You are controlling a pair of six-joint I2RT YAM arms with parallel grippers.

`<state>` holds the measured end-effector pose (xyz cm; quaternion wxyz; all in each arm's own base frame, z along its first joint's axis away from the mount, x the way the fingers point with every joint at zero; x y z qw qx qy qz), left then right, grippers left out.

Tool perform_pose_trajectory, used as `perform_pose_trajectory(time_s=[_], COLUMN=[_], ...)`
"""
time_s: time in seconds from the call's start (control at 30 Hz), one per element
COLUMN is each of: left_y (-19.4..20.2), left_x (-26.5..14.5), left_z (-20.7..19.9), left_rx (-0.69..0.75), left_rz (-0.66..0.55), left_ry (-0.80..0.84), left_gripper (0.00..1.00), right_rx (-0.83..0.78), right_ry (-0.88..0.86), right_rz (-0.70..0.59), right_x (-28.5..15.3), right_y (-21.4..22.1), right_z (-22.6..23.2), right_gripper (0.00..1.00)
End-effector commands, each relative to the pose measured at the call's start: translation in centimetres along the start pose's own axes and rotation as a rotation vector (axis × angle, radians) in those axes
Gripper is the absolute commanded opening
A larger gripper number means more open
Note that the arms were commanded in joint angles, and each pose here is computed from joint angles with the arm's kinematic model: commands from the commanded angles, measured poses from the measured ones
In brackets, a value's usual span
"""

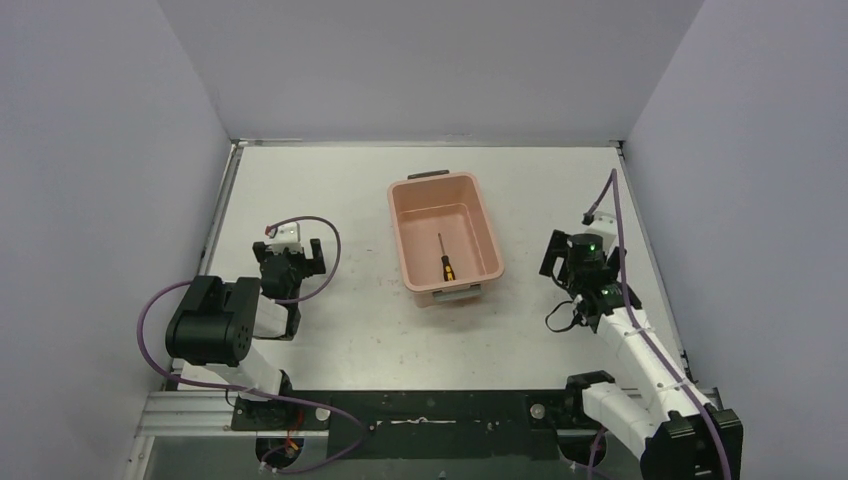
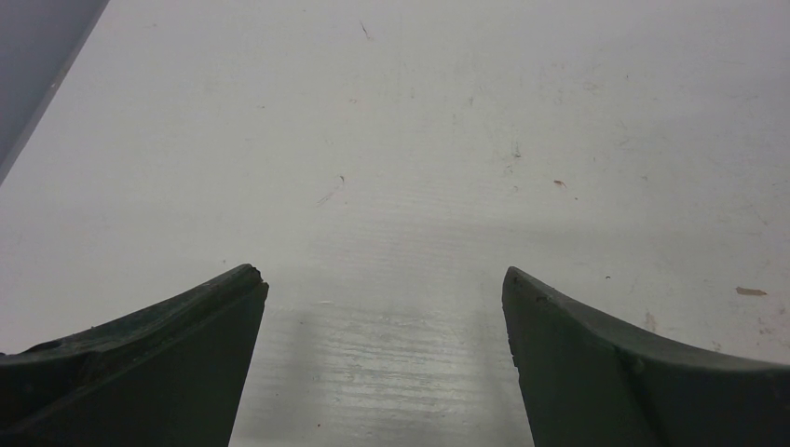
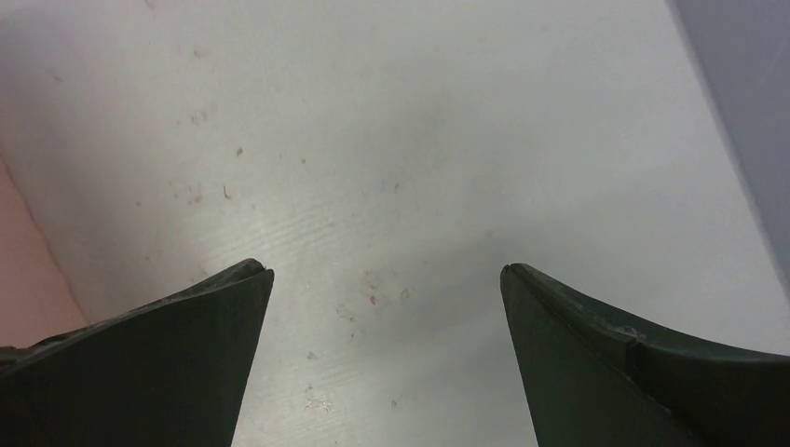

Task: Put the screwdriver in the bin

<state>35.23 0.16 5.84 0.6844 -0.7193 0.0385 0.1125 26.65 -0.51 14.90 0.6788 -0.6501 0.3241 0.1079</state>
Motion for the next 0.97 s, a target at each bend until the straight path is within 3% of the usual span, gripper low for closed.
perform_pose_trajectory(time_s=[0.0,0.1,0.3,0.93], left_y=[-1.9,-1.9,-1.9,-1.9], left_x=[0.5,0.5,0.5,0.5], left_z=[-0.2,-0.2,-0.1,-0.3], left_rx=[-0.019,-0.02,-0.016,-0.016], left_rz=[-0.071,-0.071,-0.071,-0.069], left_ry=[0.0,0.0,-0.002,0.008], left_gripper=[0.97,0.97,0.97,0.97], right_rx=[0.097,0.116,0.123,0.188], right_ry=[-0.1,-0.129,-0.156,-0.168], right_rz=[-0.127,-0.141,-0.214,-0.235], right_x=[1.0,1.4,0.8,2.0], right_y=[0.0,1.6,0.7,1.6], right_z=[1.6,1.8,1.7,2.2], right_gripper=[1.0,1.0,1.0,1.0])
Point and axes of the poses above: each gripper's point midway between its finger pads, its own x axis out along the fingers, its own z axis along the line the jaws close on, y = z × x, the point moved 2 cm from there along -x, back along the fingers, and after that the axes turned 3 degrees about -x, right-handed, at the moved point
